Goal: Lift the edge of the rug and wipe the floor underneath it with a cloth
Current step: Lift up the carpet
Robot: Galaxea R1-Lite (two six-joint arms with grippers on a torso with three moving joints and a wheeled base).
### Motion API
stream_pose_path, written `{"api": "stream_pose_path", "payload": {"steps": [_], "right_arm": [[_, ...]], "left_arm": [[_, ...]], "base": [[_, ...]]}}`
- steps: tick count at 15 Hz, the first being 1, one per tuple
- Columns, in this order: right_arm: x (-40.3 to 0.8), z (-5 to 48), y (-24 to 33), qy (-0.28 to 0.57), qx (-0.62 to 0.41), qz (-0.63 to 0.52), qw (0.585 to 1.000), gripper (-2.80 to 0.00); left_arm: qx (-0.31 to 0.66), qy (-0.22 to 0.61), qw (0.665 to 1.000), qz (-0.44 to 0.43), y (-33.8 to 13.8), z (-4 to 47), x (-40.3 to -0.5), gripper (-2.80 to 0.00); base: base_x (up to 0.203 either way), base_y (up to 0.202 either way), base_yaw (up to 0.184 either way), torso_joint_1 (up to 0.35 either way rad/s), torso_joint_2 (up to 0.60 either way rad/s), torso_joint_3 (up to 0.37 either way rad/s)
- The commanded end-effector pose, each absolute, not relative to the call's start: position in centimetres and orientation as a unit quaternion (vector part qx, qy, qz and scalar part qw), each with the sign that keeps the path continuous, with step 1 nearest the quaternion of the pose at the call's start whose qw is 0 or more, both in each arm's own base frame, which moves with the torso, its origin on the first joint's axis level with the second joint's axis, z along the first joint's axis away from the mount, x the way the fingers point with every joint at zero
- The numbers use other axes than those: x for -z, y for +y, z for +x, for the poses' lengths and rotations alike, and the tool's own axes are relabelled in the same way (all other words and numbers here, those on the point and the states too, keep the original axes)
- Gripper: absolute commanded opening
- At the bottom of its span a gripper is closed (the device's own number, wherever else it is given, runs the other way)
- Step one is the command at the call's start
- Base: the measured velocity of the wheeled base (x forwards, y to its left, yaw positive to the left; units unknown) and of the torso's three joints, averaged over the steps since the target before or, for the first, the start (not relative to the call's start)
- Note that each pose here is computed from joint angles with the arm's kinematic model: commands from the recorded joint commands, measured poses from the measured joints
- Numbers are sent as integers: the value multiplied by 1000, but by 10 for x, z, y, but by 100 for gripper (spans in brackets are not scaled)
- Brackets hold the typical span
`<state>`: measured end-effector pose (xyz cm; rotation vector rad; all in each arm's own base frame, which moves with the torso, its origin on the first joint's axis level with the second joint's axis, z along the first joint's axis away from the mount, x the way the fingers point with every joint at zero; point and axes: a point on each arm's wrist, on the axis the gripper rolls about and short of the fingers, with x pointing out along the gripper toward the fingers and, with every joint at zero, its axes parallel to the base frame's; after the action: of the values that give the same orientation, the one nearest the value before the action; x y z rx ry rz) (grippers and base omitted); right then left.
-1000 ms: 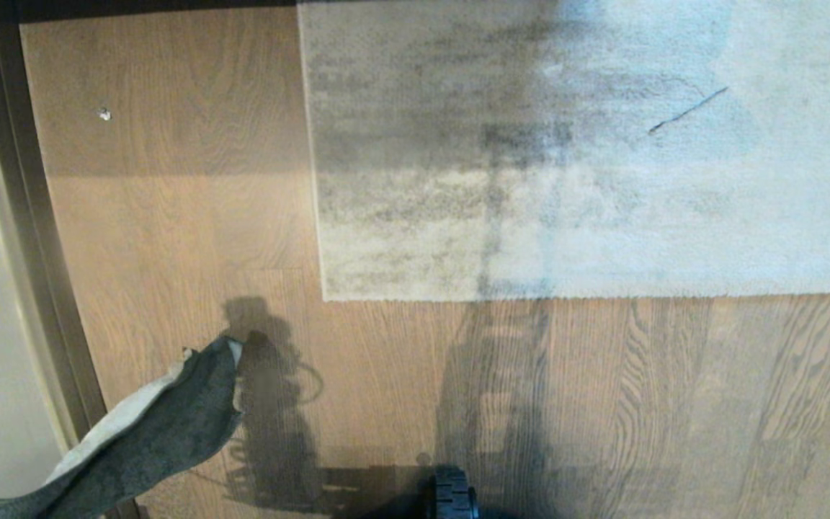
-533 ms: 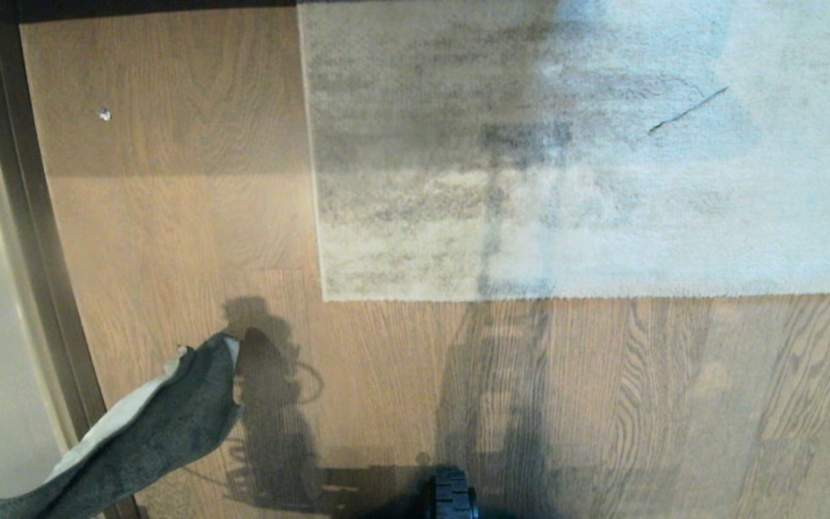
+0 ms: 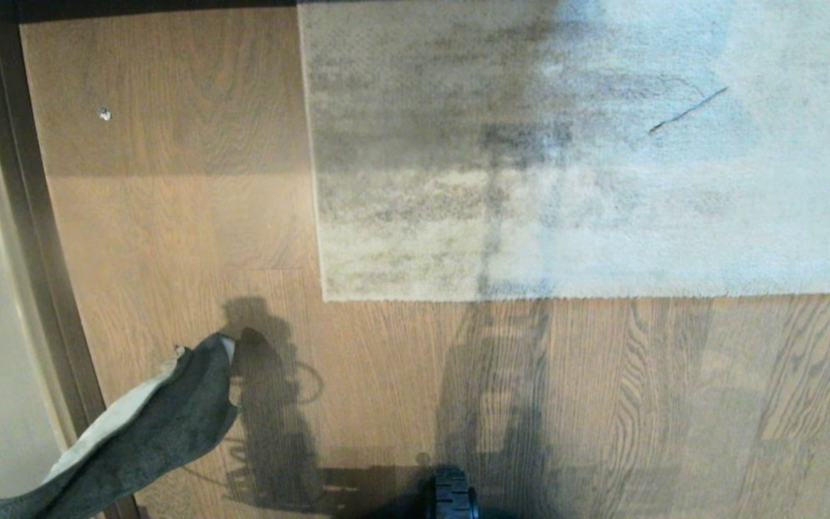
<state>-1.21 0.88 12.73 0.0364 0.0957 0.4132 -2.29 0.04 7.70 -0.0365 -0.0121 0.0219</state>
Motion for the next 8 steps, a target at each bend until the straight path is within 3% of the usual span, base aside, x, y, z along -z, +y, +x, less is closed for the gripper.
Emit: {"api": "stream_pose_path", "payload": {"steps": [1, 8], "right_arm": [[-131, 10, 11, 128, -253, 42, 958, -280], [-125, 59, 15, 287, -306, 95, 903, -280]], "left_arm": [[-11, -6, 1000, -18, 0, -23, -77, -280], [-11, -6, 1000, -19, 0, -23, -77, -280]], "base": [[0, 0, 0, 0, 0, 0], [0, 0, 0, 0, 0, 0]]}}
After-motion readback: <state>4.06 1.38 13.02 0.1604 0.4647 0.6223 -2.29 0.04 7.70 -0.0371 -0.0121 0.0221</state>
